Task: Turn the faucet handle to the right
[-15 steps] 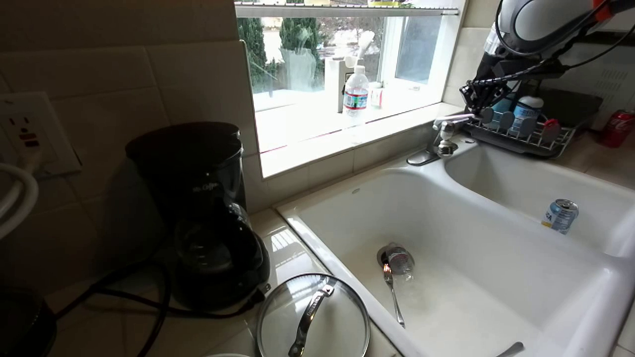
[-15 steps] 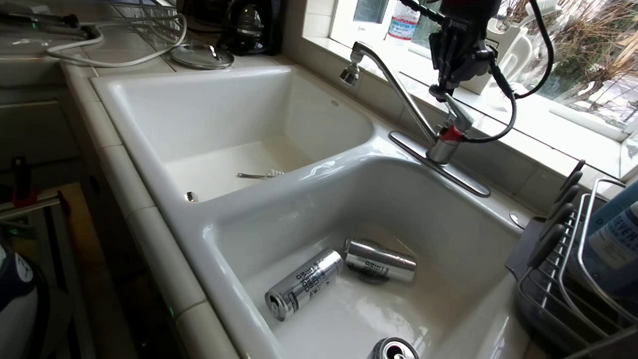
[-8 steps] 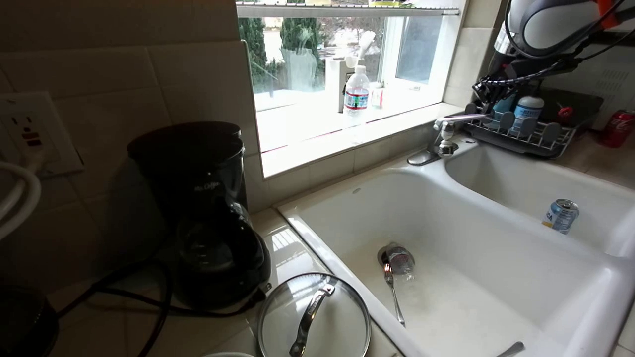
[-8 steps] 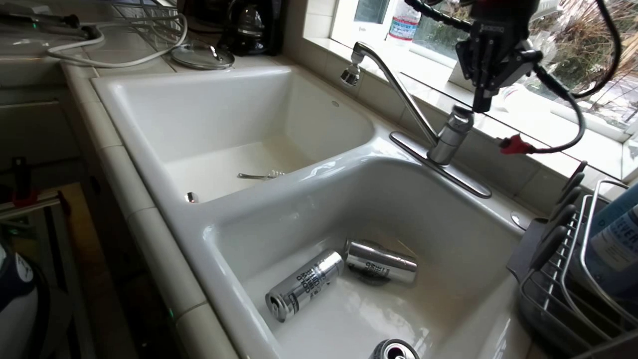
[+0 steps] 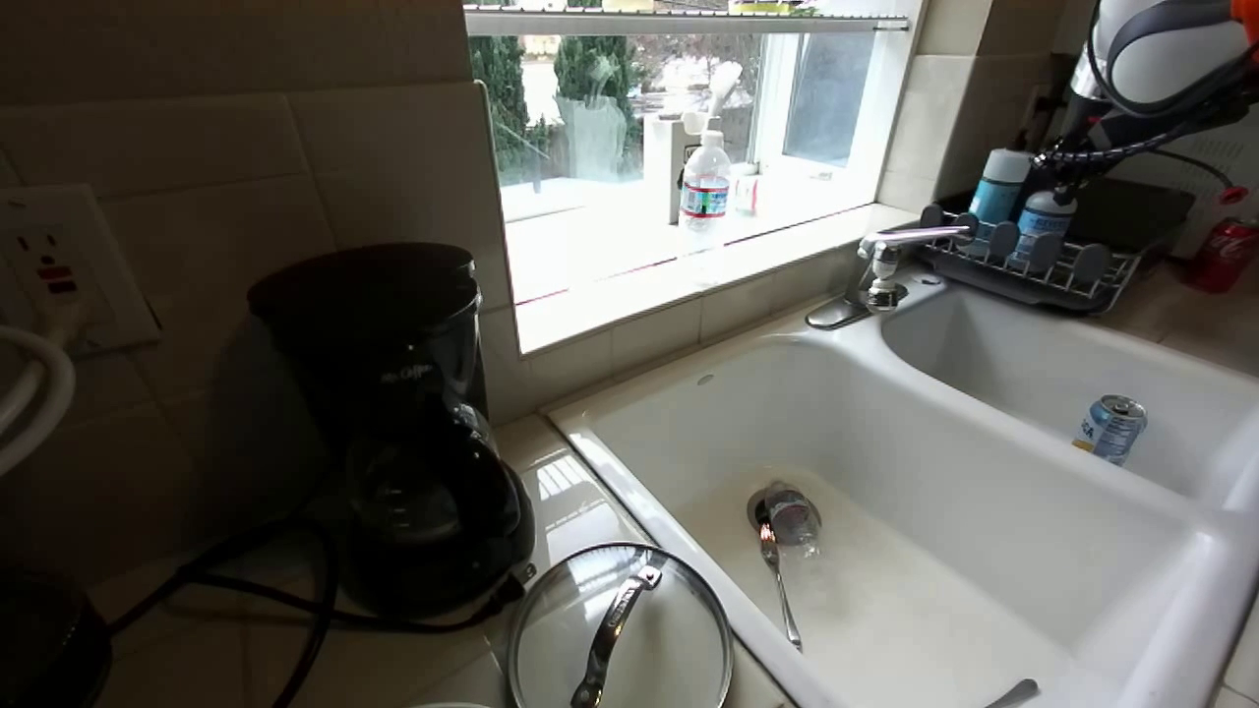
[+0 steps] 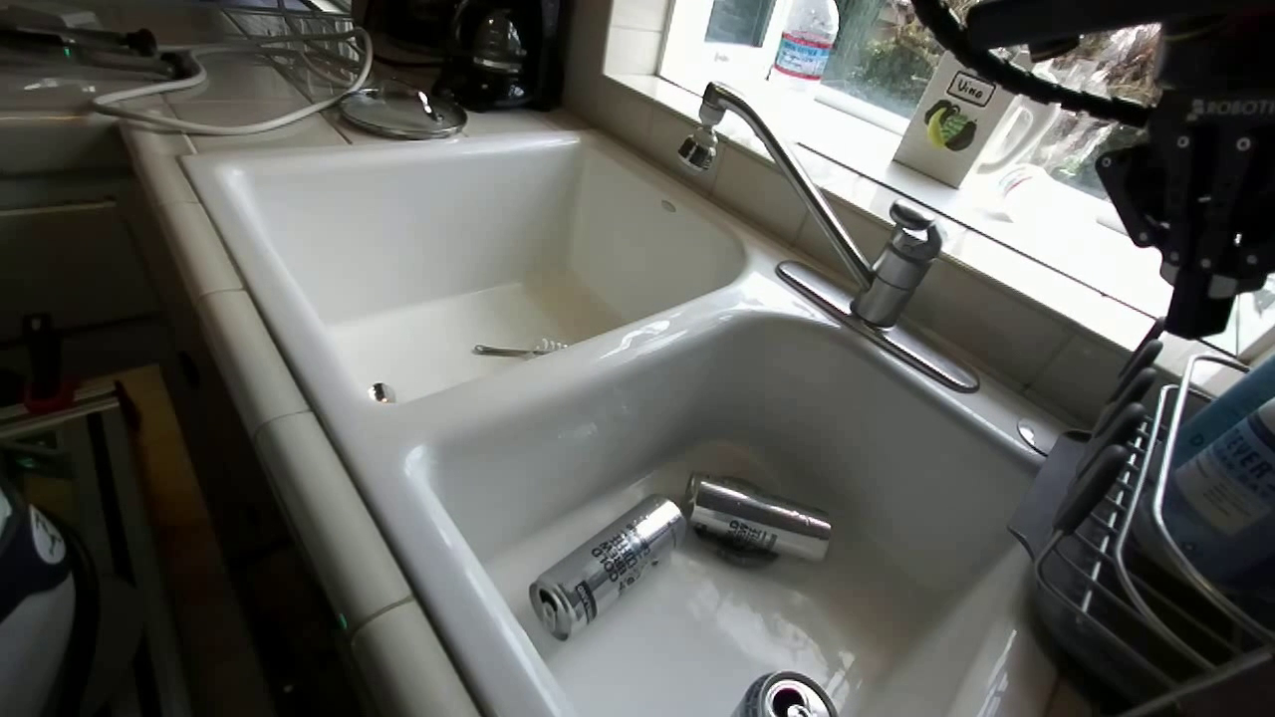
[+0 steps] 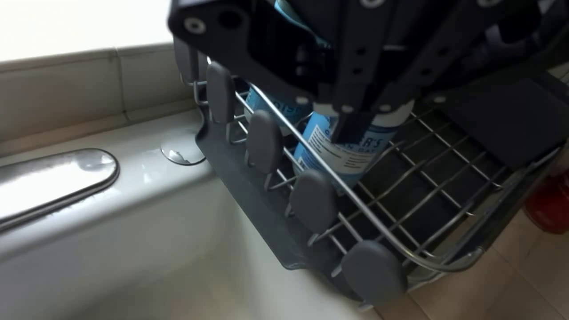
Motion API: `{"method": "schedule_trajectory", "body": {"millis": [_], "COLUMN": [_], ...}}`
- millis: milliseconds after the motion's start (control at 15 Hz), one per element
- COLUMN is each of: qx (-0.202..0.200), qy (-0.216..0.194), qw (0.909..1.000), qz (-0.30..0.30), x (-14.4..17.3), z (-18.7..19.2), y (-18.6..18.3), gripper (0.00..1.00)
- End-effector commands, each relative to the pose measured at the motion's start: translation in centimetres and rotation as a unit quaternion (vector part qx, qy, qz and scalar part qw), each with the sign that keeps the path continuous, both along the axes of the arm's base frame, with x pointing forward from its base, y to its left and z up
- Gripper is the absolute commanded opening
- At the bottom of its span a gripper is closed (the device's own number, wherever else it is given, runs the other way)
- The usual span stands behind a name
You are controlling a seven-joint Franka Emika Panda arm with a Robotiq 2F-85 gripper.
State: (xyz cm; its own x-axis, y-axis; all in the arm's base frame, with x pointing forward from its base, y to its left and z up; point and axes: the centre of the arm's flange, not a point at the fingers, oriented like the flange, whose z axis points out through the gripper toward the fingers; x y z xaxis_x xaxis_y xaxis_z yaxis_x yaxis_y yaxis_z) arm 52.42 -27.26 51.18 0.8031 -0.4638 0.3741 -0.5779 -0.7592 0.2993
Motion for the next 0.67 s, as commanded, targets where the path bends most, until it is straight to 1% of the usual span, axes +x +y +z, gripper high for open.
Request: {"method": "schedule_trajectory", "body": {"millis": [0, 67, 200, 267, 333, 400, 467, 533, 600], "qx": [0.036, 0.054, 0.091, 0.098, 0.097, 0.098, 0.093, 0.093, 0.093], "qy": [0.009, 0.024, 0.054, 0.069, 0.088, 0.11, 0.127, 0.139, 0.144], "qw": [0.9989, 0.9972, 0.9909, 0.9877, 0.9855, 0.9827, 0.981, 0.9785, 0.9764], "qz": [0.028, 0.046, 0.083, 0.101, 0.107, 0.112, 0.114, 0.12, 0.132], "x": [0.0, 0.1, -0.3, -0.4, -0.9, -1.5, -2.2, -2.8, -3.1], "z": [1.5, 1.8, 2.4, 2.3, 2.6, 3.2, 3.5, 4.0, 4.3], "y": [4.1, 5.9, 9.8, 12.0, 14.0, 15.8, 17.3, 18.6, 19.4], "gripper": [0.0, 0.0, 0.0, 0.0, 0.05, 0.27, 0.3, 0.31, 0.37]}}
